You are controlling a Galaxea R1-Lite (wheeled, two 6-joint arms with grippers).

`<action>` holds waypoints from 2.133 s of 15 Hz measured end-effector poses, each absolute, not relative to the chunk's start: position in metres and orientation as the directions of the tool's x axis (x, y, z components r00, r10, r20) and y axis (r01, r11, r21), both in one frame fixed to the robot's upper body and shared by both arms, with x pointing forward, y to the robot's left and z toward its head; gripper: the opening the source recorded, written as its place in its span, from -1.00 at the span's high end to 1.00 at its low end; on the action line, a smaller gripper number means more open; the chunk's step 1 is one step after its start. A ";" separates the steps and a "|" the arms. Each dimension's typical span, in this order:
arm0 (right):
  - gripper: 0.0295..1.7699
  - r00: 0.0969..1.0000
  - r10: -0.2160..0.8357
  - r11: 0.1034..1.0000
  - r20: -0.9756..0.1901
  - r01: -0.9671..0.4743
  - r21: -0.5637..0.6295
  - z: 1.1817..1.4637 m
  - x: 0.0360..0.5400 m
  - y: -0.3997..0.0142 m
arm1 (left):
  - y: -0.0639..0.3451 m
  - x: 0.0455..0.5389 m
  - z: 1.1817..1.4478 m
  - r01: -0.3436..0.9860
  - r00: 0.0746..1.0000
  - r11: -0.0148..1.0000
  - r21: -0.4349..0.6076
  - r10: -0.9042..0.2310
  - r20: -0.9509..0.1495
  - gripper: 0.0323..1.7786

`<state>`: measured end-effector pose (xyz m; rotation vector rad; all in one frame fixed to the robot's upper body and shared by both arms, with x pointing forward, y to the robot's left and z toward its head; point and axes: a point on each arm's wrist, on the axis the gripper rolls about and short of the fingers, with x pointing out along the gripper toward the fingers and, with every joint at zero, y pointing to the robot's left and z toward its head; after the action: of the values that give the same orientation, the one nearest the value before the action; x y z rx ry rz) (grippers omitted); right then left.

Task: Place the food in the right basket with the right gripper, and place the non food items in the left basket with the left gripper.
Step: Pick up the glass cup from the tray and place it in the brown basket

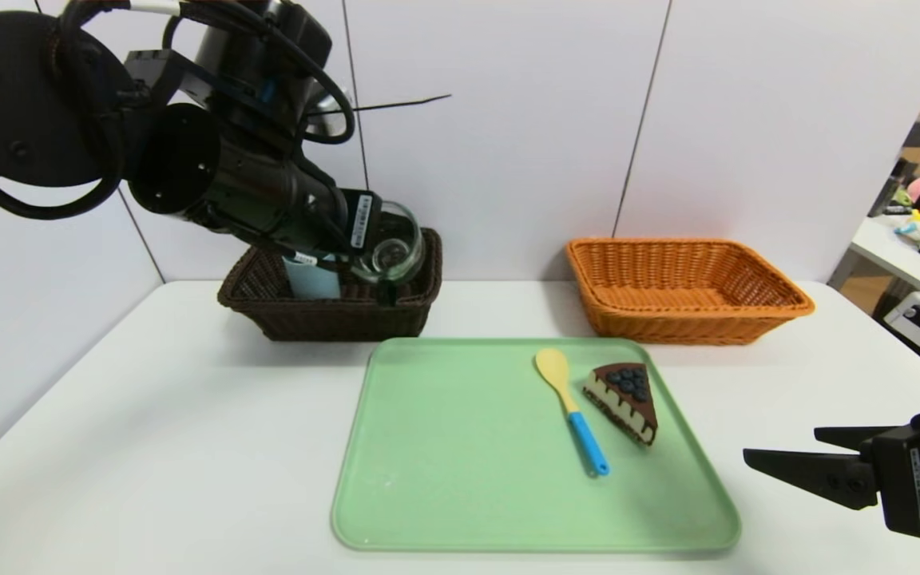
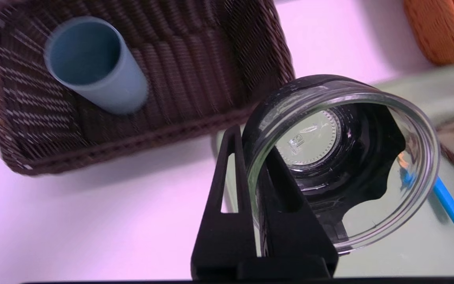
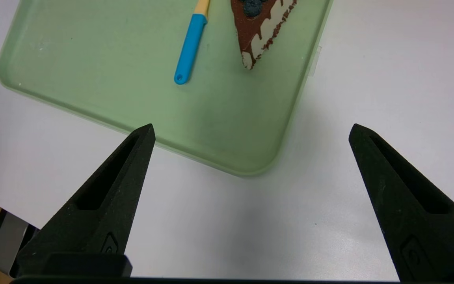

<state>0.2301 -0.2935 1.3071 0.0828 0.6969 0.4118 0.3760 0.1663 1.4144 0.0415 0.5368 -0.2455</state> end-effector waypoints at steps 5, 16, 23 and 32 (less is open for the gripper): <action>-0.92 0.690 0.395 0.917 -0.606 -0.340 0.209 1.307 0.230 -0.294 | 0.181 0.438 1.405 0.147 0.878 0.989 -0.013 -0.136 -0.459 0.92; -0.92 0.691 0.393 0.917 -0.606 -0.339 0.209 1.306 0.228 -0.294 | 0.179 0.503 1.341 0.104 0.842 0.995 -0.003 -0.090 -0.531 0.47; -0.92 0.695 0.394 0.917 -0.602 -0.339 0.209 1.307 0.226 -0.295 | 0.181 0.497 1.351 0.103 0.850 0.995 -0.008 -0.092 -0.518 -0.35; -0.92 0.699 0.395 0.917 -0.597 -0.342 0.207 1.308 0.225 -0.295 | 0.111 0.377 1.408 0.320 0.803 0.937 -0.142 -0.348 -0.484 -0.74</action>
<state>0.2246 -0.2951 1.3078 0.0827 0.6836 0.4110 0.3773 0.1110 1.4083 -0.0544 0.5285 -0.3577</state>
